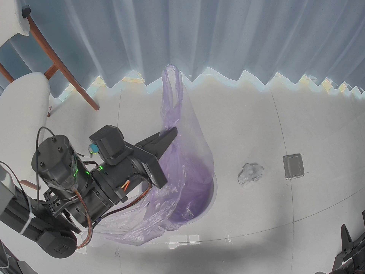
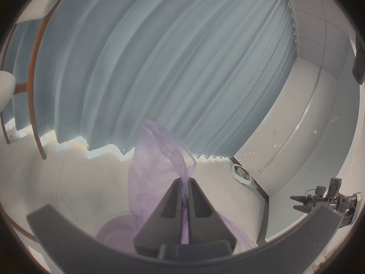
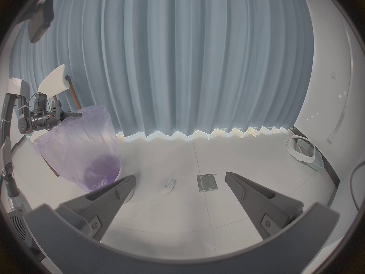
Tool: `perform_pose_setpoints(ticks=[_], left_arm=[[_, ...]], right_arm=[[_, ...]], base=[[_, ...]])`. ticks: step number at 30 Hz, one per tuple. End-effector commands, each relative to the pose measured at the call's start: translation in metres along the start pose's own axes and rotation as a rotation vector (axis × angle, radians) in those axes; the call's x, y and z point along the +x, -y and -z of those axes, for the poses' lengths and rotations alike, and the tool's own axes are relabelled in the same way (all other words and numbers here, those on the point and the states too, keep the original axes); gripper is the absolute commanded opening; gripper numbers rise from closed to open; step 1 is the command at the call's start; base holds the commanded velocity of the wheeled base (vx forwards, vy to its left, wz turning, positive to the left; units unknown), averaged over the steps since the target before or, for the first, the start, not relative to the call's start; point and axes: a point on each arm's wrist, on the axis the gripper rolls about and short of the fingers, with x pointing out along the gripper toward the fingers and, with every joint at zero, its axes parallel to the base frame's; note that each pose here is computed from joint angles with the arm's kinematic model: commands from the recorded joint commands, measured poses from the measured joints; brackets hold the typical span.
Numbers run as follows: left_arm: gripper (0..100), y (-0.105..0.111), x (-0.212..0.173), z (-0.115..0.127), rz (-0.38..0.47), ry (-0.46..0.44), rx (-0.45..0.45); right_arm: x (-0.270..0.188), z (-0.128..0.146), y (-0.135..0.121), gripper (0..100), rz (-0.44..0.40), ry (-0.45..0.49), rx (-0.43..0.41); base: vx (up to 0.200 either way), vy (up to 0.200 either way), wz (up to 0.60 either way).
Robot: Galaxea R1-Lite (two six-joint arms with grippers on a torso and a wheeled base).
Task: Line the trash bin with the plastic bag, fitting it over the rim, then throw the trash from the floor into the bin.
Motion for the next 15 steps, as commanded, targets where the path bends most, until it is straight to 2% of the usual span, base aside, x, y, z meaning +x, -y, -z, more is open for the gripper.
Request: perform_pose_setpoints(ticks=[1, 4, 9, 15], left_arm=[[0, -0.0026, 0.0139, 0.028, 0.012, 0.0, -0.004], [0, -0.0042, 0.0142, 0.0312, 0.005, -0.018, -0.007], [0, -0.0111, 0.0102, 0.0226, -0.017, 0.005, 0.001], [0, -0.0088, 0.0058, 0.0247, -0.004, -0.013, -0.001]], right_arm=[[0.0, 0.0051, 0.0, 100, -0.001, 0.001, 0.0], [0.0, 0.0053, 0.0, 100, -0.001, -0.001, 0.0], [0.0, 0.0053, 0.0, 100, -0.001, -0.001, 0.0], [0.0, 0.0051, 0.0, 100, -0.001, 0.001, 0.0]], base=[[0.0, 0.0, 0.0], [0.0, 0.0, 0.0], [0.0, 0.0, 0.0], [0.0, 0.0, 0.0]])
